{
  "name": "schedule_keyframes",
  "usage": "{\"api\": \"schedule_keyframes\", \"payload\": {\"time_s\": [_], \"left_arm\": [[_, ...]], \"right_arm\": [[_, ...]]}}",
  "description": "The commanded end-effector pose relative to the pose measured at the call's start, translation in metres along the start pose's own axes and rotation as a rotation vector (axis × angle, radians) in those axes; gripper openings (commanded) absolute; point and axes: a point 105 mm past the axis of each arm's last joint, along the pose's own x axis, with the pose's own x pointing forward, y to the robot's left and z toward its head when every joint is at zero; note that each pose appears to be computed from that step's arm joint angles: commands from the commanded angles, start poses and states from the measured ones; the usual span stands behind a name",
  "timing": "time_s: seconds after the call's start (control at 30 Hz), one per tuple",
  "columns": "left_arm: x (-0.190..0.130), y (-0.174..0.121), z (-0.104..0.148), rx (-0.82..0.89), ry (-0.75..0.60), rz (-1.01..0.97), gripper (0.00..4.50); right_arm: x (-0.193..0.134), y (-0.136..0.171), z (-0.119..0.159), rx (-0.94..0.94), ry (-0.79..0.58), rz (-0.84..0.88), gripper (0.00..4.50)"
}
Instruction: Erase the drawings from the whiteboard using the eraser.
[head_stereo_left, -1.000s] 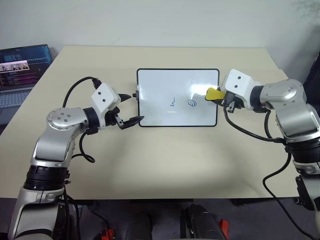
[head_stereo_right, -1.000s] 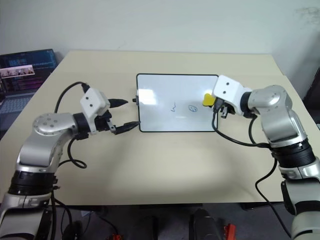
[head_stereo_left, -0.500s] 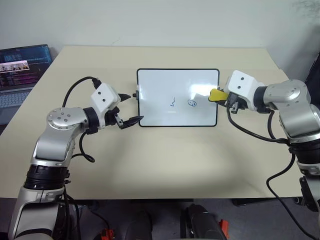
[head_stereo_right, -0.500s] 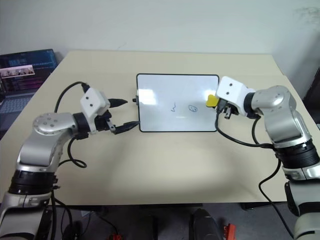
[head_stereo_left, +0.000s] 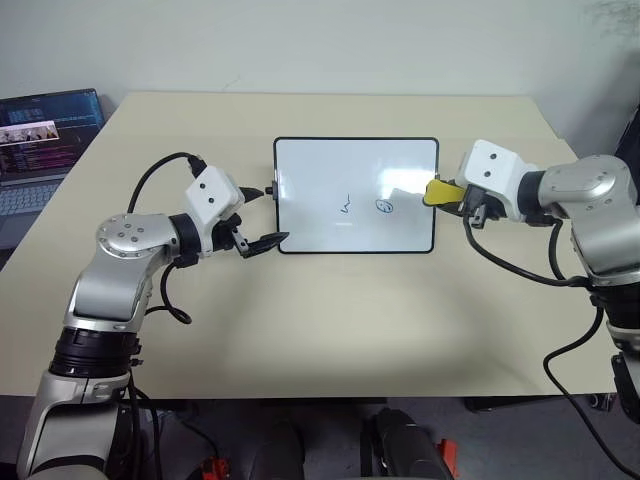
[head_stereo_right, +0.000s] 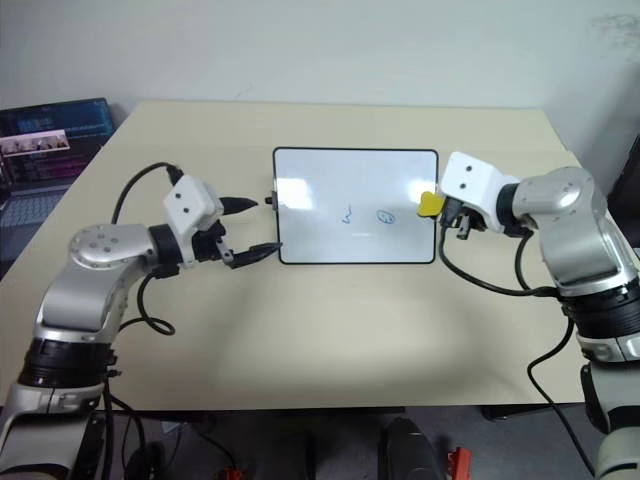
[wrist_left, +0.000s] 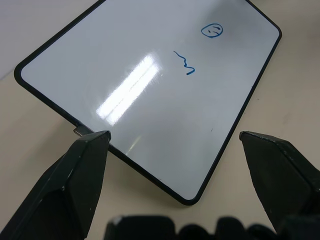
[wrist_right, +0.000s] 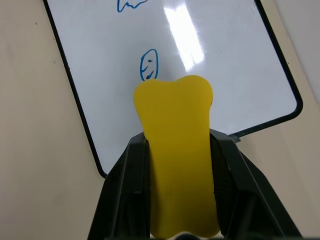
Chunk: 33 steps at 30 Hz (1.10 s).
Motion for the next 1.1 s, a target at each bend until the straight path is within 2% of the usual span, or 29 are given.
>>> {"api": "schedule_keyframes", "payload": {"time_s": [0.03, 0.27, 0.93, 1.03, 1.1], "left_arm": [[-0.004, 0.007, 0.01, 0.037, -0.024, 0.018, 4.5], [-0.002, 0.006, 0.009, 0.036, -0.025, 0.014, 4.5], [-0.001, 0.003, 0.009, 0.031, -0.029, 0.004, 4.5], [0.003, -0.002, 0.007, 0.028, -0.026, -0.017, 4.5], [0.006, -0.005, 0.004, 0.033, -0.01, -0.031, 4.5]], "right_arm": [[-0.016, -0.004, 0.002, -0.016, -0.006, -0.027, 1.19], [-0.018, -0.014, 0.012, -0.019, -0.033, -0.08, 1.19], [0.003, -0.002, 0.031, 0.006, -0.12, -0.044, 1.19], [0.03, 0.003, 0.051, 0.041, -0.172, -0.058, 1.19], [0.049, 0.006, 0.053, 0.024, -0.128, -0.071, 1.19]]}}
